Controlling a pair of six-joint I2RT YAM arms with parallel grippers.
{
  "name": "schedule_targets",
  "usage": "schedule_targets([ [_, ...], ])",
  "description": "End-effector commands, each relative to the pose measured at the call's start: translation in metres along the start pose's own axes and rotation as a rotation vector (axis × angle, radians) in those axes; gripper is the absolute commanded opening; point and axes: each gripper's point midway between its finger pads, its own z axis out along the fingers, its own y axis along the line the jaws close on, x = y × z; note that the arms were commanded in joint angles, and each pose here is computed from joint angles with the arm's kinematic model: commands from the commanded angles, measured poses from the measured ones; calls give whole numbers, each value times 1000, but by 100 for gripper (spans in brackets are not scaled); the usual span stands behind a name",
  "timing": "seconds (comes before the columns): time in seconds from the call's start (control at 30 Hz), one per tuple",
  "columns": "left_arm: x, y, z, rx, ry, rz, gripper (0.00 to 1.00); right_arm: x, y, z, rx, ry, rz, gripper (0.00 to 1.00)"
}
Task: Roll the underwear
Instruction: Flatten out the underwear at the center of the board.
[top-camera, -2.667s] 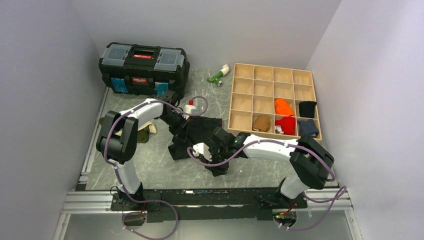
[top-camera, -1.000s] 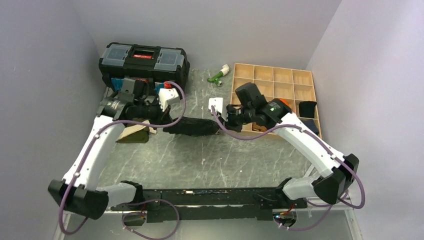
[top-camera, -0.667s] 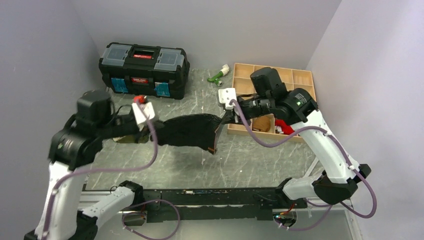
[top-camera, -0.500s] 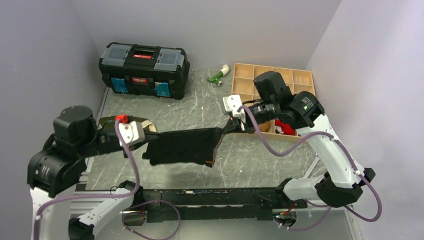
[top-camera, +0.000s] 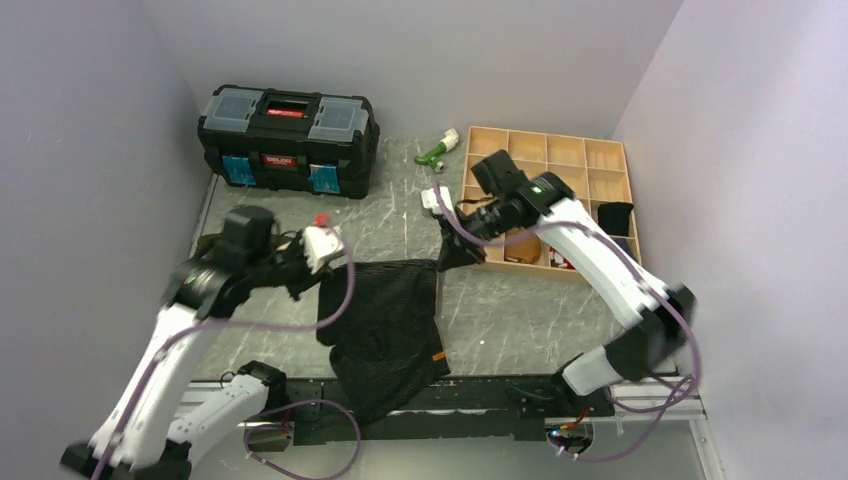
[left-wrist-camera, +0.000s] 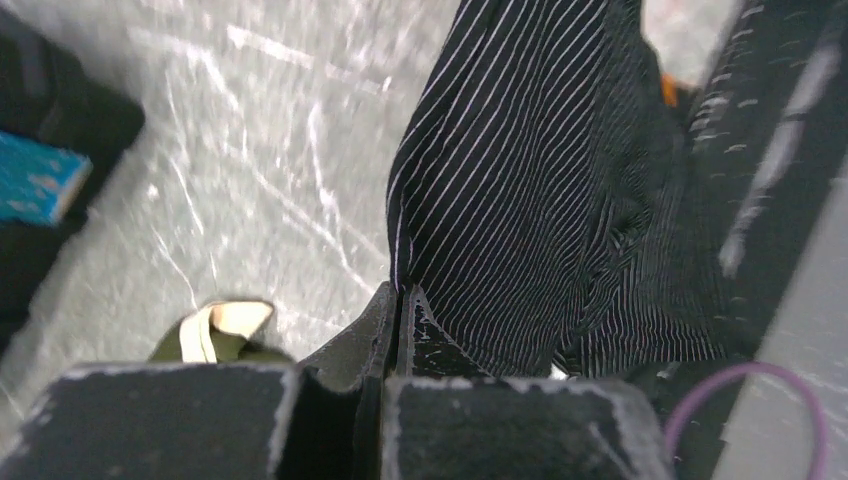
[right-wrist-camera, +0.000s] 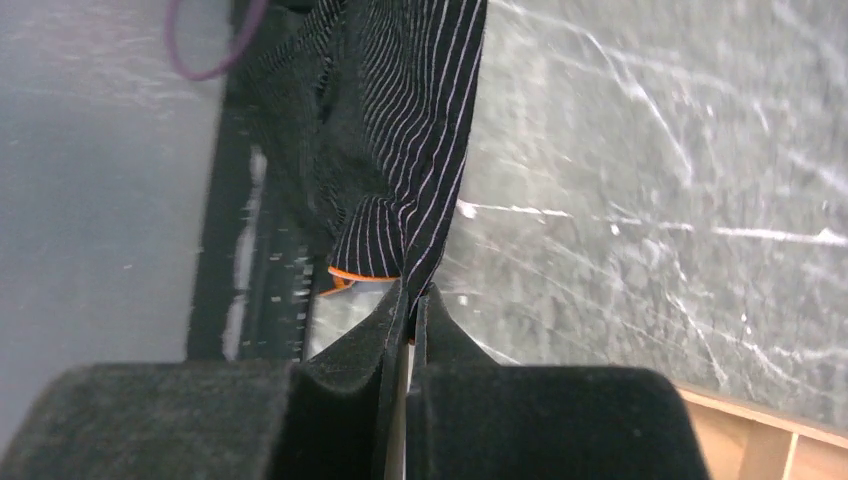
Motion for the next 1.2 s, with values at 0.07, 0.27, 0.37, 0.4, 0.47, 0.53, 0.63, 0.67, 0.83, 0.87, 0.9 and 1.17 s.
schedule_targets([
  [0.07,85,114,97,-217,250,-91,0,77,-130,44,15,69,175,5],
  [0.27,161,195,162,-291,416,-300,0,135,-226,74,-3,138,306,12],
  [0.37,177,208,174,-317,440,-333,0,145,-251,81,41,143,308,16],
  [0.4,181,210,177,-329,447,-339,0,146,-257,81,64,139,301,24],
  [0.47,187,212,180,-343,462,-364,9,147,-264,82,101,137,296,44],
  [0.53,191,214,181,-364,470,-381,25,143,-266,79,128,130,290,54],
  [0.63,192,217,177,-404,464,-381,46,134,-257,72,136,115,289,63],
  [0.67,191,216,175,-410,460,-380,51,127,-253,69,137,98,285,64],
  [0.83,175,216,163,-439,407,-382,69,102,-220,61,127,35,291,66],
  [0.87,169,214,162,-432,385,-387,70,99,-213,60,128,26,299,65],
  [0.9,159,211,161,-416,351,-388,71,96,-205,59,124,17,304,64],
  [1.17,86,156,187,18,71,-414,75,104,-107,57,-35,-9,365,56],
])
